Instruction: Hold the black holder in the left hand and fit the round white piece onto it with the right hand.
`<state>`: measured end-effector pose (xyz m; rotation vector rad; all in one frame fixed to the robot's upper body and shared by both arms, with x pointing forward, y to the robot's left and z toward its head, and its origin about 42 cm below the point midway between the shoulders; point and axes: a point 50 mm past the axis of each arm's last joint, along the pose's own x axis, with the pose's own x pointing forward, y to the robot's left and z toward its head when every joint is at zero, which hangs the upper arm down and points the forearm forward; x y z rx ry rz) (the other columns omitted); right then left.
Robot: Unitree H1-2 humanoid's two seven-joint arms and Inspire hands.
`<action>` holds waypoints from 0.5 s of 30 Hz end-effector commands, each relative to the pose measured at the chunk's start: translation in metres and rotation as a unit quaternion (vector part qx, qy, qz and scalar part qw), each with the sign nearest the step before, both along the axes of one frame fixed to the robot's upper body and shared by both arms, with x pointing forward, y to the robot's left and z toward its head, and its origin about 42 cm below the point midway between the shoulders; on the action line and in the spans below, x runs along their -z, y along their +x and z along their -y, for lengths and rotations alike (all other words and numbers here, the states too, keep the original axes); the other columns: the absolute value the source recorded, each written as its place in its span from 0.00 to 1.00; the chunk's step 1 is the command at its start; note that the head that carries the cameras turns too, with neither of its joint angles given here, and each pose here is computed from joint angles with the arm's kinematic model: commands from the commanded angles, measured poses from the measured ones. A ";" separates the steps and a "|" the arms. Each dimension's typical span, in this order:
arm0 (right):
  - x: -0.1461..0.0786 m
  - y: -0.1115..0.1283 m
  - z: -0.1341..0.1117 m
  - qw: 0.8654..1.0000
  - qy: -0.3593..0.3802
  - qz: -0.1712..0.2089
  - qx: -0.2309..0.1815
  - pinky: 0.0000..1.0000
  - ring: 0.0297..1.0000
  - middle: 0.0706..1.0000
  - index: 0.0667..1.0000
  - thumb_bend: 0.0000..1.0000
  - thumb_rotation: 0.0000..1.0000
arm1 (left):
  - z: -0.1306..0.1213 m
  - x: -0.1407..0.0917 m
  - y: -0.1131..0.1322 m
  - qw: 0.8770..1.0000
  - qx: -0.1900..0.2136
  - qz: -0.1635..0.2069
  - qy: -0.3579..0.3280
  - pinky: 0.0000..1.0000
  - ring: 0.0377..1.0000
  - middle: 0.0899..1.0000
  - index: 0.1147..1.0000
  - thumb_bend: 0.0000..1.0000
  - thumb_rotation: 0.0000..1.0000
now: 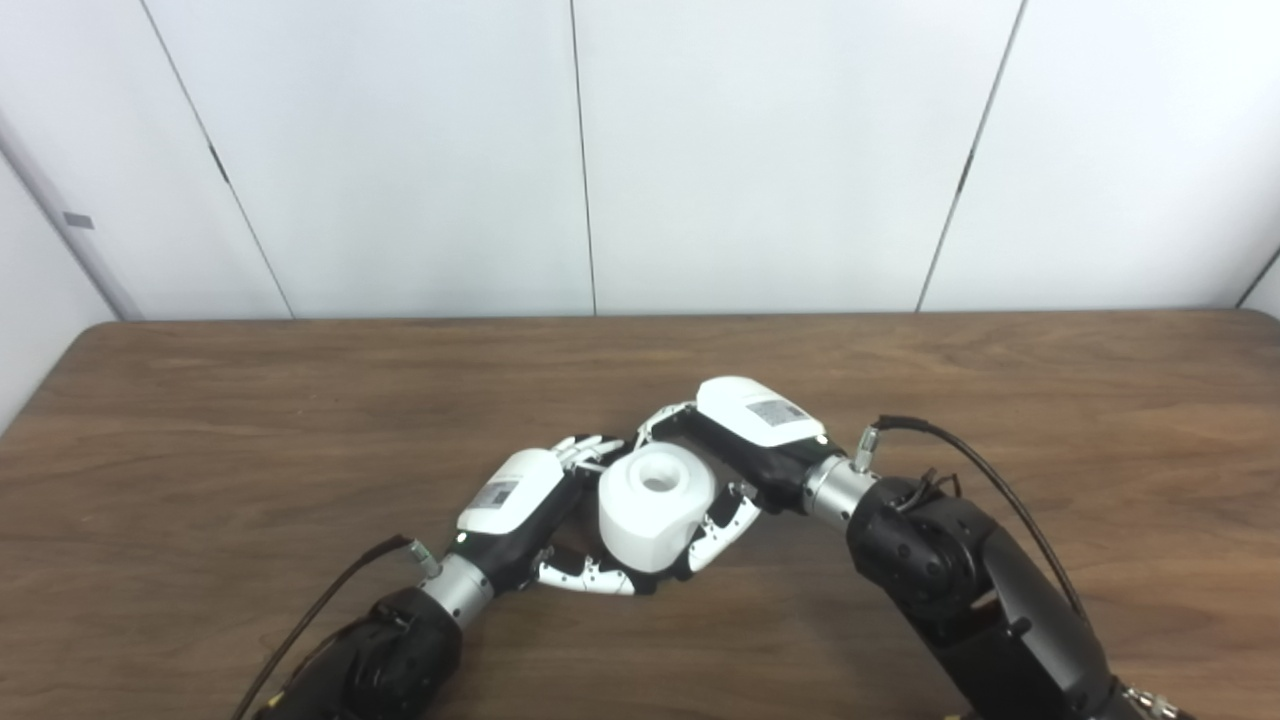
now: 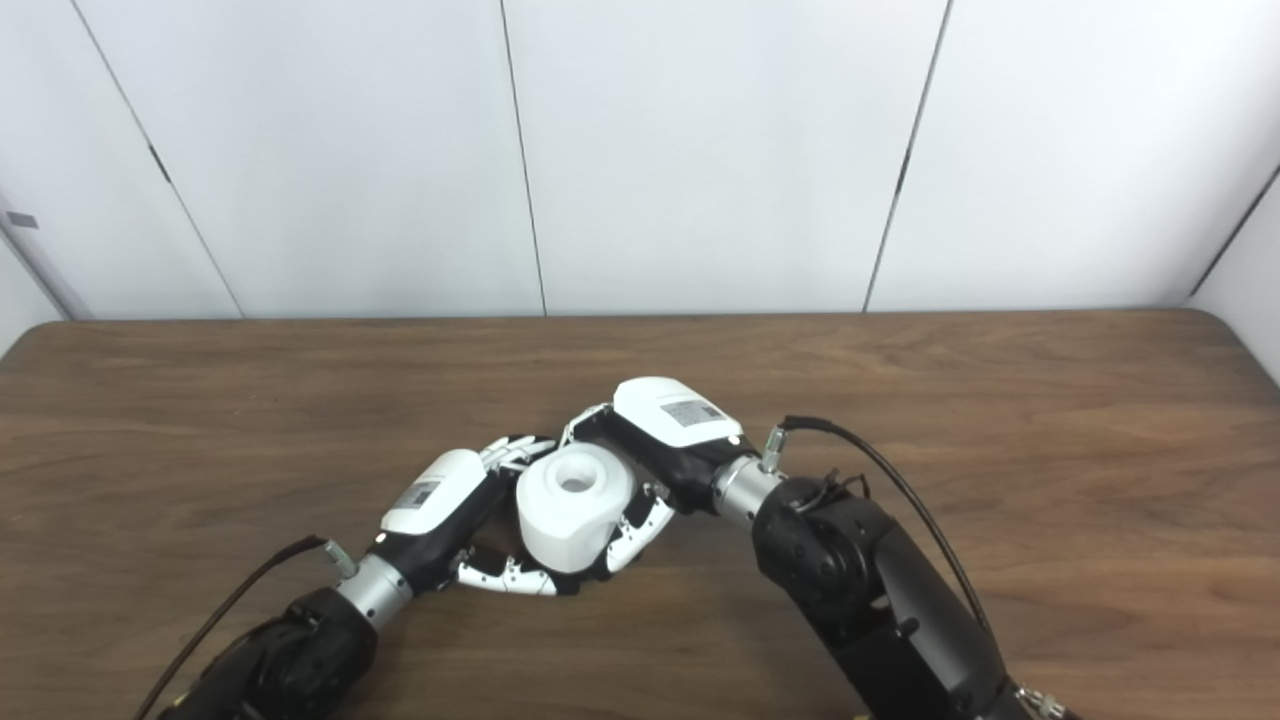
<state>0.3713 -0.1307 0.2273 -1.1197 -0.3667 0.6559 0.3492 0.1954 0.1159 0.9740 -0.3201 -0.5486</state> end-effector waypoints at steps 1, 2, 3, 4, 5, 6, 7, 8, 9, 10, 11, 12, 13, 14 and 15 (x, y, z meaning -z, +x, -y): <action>-0.008 0.002 0.000 1.000 -0.006 0.020 -0.016 0.80 0.77 0.72 0.44 0.53 0.14 | 0.009 0.035 -0.023 0.995 0.032 -0.072 0.062 0.95 0.93 0.89 0.42 0.52 0.06; -0.007 0.002 0.001 1.000 -0.007 0.020 -0.016 0.80 0.77 0.72 0.44 0.53 0.14 | 0.008 0.035 -0.023 0.995 0.032 -0.072 0.062 0.95 0.93 0.89 0.42 0.52 0.06; -0.006 0.002 0.002 1.000 -0.008 0.020 -0.015 0.80 0.77 0.72 0.44 0.53 0.14 | 0.008 0.035 -0.023 0.995 0.032 -0.073 0.062 0.95 0.93 0.89 0.42 0.52 0.06; -0.006 0.002 0.003 1.000 -0.011 0.019 -0.013 0.80 0.77 0.72 0.44 0.53 0.14 | 0.007 0.035 -0.024 0.995 0.031 -0.073 0.062 0.95 0.93 0.89 0.42 0.52 0.06; -0.005 0.002 0.005 1.000 -0.014 0.018 -0.011 0.80 0.77 0.72 0.44 0.53 0.14 | 0.007 0.035 -0.024 0.995 0.030 -0.074 0.063 0.95 0.93 0.89 0.42 0.52 0.06; -0.005 0.002 0.006 1.000 -0.018 0.015 -0.009 0.80 0.77 0.72 0.44 0.53 0.14 | 0.007 0.035 -0.024 0.995 0.029 -0.073 0.063 0.95 0.93 0.89 0.42 0.52 0.06; -0.006 0.002 0.007 1.000 -0.030 0.007 -0.005 0.79 0.77 0.74 0.45 0.52 0.14 | 0.006 0.035 -0.024 0.995 0.029 -0.073 0.062 0.95 0.93 0.89 0.42 0.52 0.06; -0.007 0.003 0.009 0.999 -0.040 -0.002 -0.001 0.79 0.80 0.79 0.64 0.68 0.20 | 0.006 0.035 -0.024 0.995 0.030 -0.073 0.062 0.95 0.93 0.89 0.42 0.52 0.06; -0.009 0.003 0.009 0.999 -0.046 -0.009 0.003 0.77 0.82 0.84 0.81 0.80 0.26 | 0.006 0.034 -0.023 0.995 0.030 -0.073 0.061 0.95 0.93 0.89 0.42 0.52 0.06; -0.009 0.003 0.010 0.999 -0.049 -0.013 0.007 0.76 0.83 0.87 0.91 0.85 0.28 | 0.005 0.034 -0.023 0.995 0.029 -0.073 0.060 0.95 0.93 0.89 0.42 0.52 0.06; -0.010 0.002 0.011 0.999 -0.049 -0.015 0.009 0.73 0.84 0.89 0.95 0.91 0.30 | 0.005 0.034 -0.023 0.995 0.029 -0.073 0.060 0.95 0.93 0.89 0.42 0.52 0.06; -0.011 0.003 0.012 0.999 -0.049 -0.017 0.013 0.72 0.84 0.91 0.98 0.94 0.31 | 0.005 0.034 -0.023 0.995 0.029 -0.073 0.060 0.95 0.93 0.89 0.42 0.52 0.06; -0.011 0.003 0.013 0.999 -0.048 -0.017 0.017 0.71 0.85 0.92 0.99 0.96 0.31 | 0.005 0.034 -0.023 0.995 0.028 -0.073 0.060 0.95 0.92 0.89 0.42 0.52 0.06; -0.011 0.004 0.013 0.999 -0.048 -0.018 0.019 0.70 0.85 0.93 1.00 0.97 0.31 | 0.005 0.034 -0.023 0.995 0.028 -0.073 0.060 0.95 0.92 0.89 0.42 0.52 0.06; -0.011 0.004 0.014 0.998 -0.050 -0.017 0.021 0.70 0.86 0.94 1.00 0.98 0.31 | 0.005 0.034 -0.023 0.995 0.028 -0.073 0.060 0.95 0.92 0.89 0.42 0.52 0.06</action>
